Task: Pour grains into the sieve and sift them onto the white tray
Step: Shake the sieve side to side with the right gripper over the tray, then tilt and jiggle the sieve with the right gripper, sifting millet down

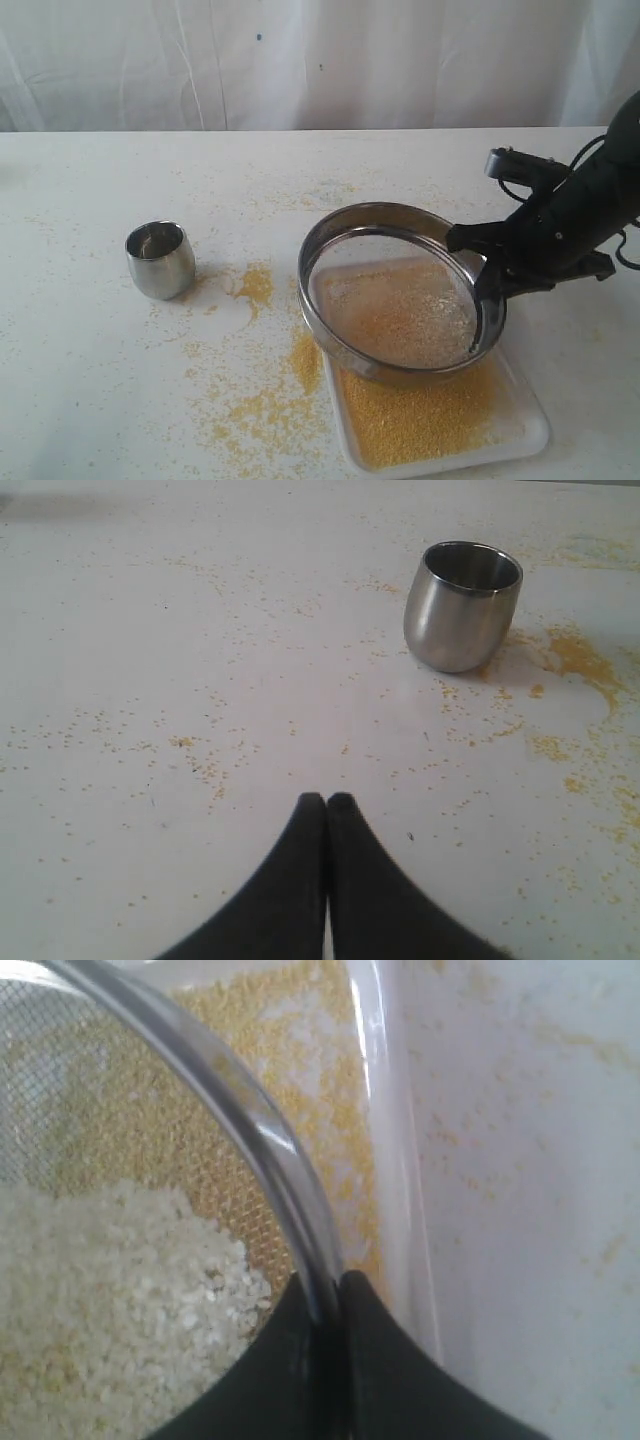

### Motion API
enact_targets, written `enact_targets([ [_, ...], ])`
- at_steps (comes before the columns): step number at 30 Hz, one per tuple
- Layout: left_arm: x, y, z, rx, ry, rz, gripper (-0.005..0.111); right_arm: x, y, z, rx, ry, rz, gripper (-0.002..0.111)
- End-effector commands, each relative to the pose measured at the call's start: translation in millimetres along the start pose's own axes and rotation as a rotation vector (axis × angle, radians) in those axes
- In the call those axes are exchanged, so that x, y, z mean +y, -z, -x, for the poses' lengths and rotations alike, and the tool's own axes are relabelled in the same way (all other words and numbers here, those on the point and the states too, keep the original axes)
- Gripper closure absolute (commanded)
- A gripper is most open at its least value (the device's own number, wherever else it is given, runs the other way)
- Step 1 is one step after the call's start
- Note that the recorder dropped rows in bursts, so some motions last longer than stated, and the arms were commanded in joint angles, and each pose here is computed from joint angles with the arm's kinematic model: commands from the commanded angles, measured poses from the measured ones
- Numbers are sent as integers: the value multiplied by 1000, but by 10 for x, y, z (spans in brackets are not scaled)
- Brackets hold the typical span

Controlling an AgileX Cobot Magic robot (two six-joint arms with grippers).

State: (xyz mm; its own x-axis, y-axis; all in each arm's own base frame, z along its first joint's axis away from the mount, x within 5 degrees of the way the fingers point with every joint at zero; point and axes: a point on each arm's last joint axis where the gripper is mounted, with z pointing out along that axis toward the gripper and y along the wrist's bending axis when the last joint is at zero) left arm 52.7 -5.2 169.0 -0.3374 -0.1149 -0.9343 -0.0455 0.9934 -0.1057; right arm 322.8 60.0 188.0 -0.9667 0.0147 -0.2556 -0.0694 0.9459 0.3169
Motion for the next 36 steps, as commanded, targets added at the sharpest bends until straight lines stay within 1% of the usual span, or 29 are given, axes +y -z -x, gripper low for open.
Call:
enact_targets([
  [1,-5,-4,-17,4,5,-9,107,36,74,43,-41,-95,24,108],
  [3,-5,-4,-17,4,5,-9,107,69,69,-111,100,-64,53,108],
  [4,-5,-4,-17,4,5,-9,107,74,60,-121,102,-50,53,108],
  [5,-5,-4,-17,4,5,-9,107,76,47,-91,60,-21,43,108],
  [6,-5,-4,-17,4,5,-9,107,55,38,-16,-20,5,22,108],
  [7,-5,-4,-17,4,5,-9,107,36,33,47,-88,9,3,108],
  [8,-5,-4,-17,4,5,-9,107,30,36,70,-114,-6,-3,108],
  [9,-5,-4,-17,4,5,-9,107,43,56,46,-77,-35,10,108],
  [10,-5,-4,-17,4,5,-9,107,76,80,-19,7,-52,34,108],
  [12,-5,-4,-17,4,5,-9,107,124,112,-160,156,-14,72,108],
  [13,-5,-4,-17,4,5,-9,107,150,111,-187,182,27,82,108],
  [15,-5,-4,-17,4,5,-9,107,149,106,-125,118,106,71,108],
  [16,-5,-4,-17,4,5,-9,107,145,112,-69,67,129,60,108],
  [18,-5,-4,-17,4,5,-9,107,148,150,11,29,143,47,108],
  [21,-5,-4,-17,4,5,-9,107,179,197,136,20,150,47,108],
  [24,-5,-4,-17,4,5,-9,107,194,163,282,49,117,50,108],
  [26,-5,-4,-17,4,5,-9,107,205,121,321,139,93,65,108],
  [28,-5,-4,-17,4,5,-9,107,221,87,224,320,94,101,108],
  [29,-5,-4,-17,4,5,-9,107,225,72,176,365,117,113,108],
  [31,-5,-4,-17,4,5,-9,107,203,17,104,394,182,114,108],
  [33,-5,-4,-17,4,5,-9,107,158,-22,137,351,184,66,108],
  [34,-5,-4,-17,4,5,-9,107,138,-36,159,330,153,39,108],
  [36,-5,-4,-17,4,5,-9,107,131,-32,145,347,67,18,108],
])
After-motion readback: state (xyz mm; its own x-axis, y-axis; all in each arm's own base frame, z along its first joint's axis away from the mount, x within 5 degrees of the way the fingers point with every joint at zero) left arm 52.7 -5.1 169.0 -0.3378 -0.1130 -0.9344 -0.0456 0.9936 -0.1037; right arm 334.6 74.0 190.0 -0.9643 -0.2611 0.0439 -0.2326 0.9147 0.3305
